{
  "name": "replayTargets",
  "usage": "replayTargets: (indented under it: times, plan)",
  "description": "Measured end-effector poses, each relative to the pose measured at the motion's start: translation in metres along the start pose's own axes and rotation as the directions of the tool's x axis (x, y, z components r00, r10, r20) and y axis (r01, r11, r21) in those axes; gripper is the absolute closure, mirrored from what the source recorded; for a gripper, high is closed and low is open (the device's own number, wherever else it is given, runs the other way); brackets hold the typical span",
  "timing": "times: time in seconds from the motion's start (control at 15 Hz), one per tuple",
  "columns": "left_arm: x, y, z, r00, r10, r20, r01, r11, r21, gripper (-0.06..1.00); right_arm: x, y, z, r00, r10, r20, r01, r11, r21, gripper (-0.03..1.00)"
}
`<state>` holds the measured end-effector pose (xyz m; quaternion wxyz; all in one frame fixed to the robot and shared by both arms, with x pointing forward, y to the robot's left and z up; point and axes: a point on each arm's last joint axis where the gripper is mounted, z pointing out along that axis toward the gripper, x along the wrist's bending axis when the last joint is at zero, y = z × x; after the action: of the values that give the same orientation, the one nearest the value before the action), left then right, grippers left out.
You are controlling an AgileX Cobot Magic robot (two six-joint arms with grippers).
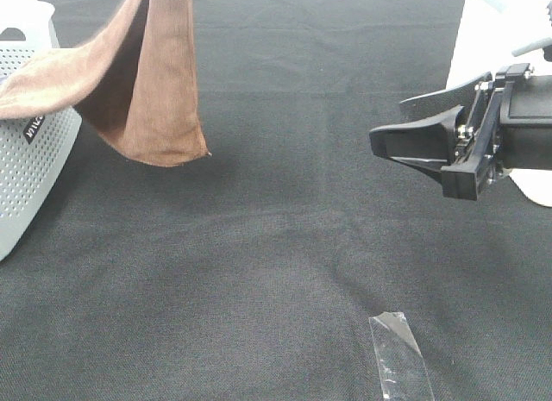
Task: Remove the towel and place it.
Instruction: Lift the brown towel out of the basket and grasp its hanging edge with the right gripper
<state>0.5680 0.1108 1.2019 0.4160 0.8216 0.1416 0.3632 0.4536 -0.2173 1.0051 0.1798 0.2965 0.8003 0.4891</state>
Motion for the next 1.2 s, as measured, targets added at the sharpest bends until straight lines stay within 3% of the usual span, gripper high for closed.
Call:
replayTargets:
  times: [0.33, 0.53, 1.2]
  plan:
    - [0.001, 0.001, 0.000, 1.000, 0.002, -0.007, -0.002, 1.000, -0.005, 0.94, -0.004, -0.003, 0.006, 1.000, 0.031, -0.001, -0.031, 0.999, -0.010, 0.41]
    - [0.001, 0.001, 0.000, 1.000, 0.029, -0.007, -0.029, 1.000, -0.005, 0.94, -0.014, -0.005, 0.027, 0.998, -0.010, -0.056, 0.009, 1.000, -0.012, 0.41]
    - [0.001, 0.001, 0.000, 0.999, 0.041, -0.007, -0.041, 0.999, -0.006, 0.94, -0.068, -0.017, 0.117, 0.974, 0.015, -0.226, -0.020, 1.000, -0.020, 0.41]
